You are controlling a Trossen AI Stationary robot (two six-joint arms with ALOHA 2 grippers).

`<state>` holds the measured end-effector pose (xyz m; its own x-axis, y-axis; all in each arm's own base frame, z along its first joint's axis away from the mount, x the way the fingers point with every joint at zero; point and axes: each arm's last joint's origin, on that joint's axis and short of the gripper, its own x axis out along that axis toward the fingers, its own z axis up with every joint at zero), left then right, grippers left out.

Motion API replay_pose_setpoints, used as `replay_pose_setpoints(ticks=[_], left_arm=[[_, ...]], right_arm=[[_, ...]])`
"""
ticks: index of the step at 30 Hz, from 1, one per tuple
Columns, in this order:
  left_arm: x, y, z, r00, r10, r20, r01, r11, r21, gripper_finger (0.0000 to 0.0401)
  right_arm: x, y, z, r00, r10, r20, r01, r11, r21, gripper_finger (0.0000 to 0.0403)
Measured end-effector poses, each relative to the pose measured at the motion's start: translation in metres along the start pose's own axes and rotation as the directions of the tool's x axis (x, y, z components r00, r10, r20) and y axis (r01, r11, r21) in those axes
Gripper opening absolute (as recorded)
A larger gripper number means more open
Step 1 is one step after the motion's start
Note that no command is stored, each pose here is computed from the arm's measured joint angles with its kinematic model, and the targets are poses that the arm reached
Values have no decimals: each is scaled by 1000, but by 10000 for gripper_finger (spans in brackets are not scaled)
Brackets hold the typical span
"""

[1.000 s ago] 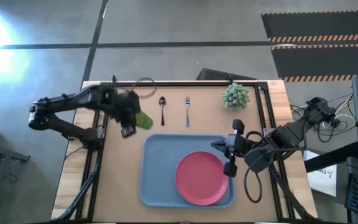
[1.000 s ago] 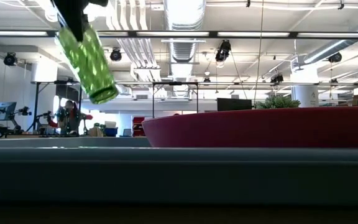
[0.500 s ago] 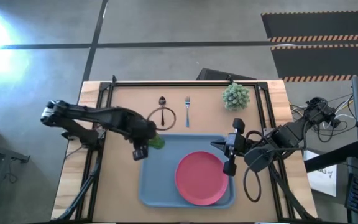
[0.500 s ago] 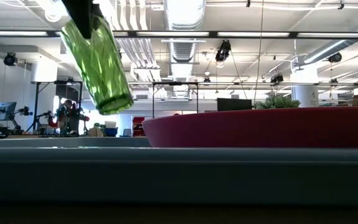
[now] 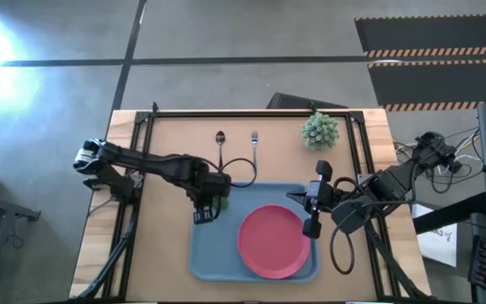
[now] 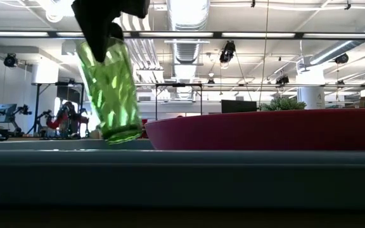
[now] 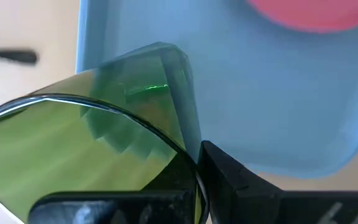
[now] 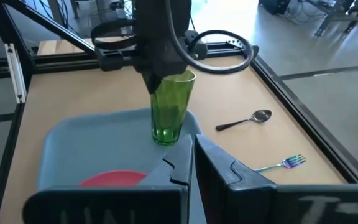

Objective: Pick and place plate/cup/fork/spoon on tray
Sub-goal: Put the green cup on the blue serving tray on the top right of the pink plate

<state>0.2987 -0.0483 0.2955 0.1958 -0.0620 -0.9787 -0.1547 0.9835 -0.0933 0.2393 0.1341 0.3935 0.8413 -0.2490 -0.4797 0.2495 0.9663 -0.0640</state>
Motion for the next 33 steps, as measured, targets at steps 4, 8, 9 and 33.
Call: replay_pose_setpoints(ticks=[4, 8, 9, 33], left_arm=[[-3, -3, 7, 997, -37, 65, 37, 999, 5, 0], [-4, -4, 8, 996, -49, 79, 49, 999, 7, 0], [-4, -3, 8, 996, -47, 74, 47, 999, 7, 0], [24, -5, 27, 989, 62, -136, -55, 997, 56, 0]], right_arm=[[0, 0, -1, 1000, -4, -9, 4, 1000, -9, 9], [0, 0, -2, 1000, -4, -10, 4, 1000, -10, 9], [0, 0, -2, 1000, -4, -10, 4, 1000, -10, 9], [2, 0, -5, 1000, -6, -18, 5, 1000, -17, 9]])
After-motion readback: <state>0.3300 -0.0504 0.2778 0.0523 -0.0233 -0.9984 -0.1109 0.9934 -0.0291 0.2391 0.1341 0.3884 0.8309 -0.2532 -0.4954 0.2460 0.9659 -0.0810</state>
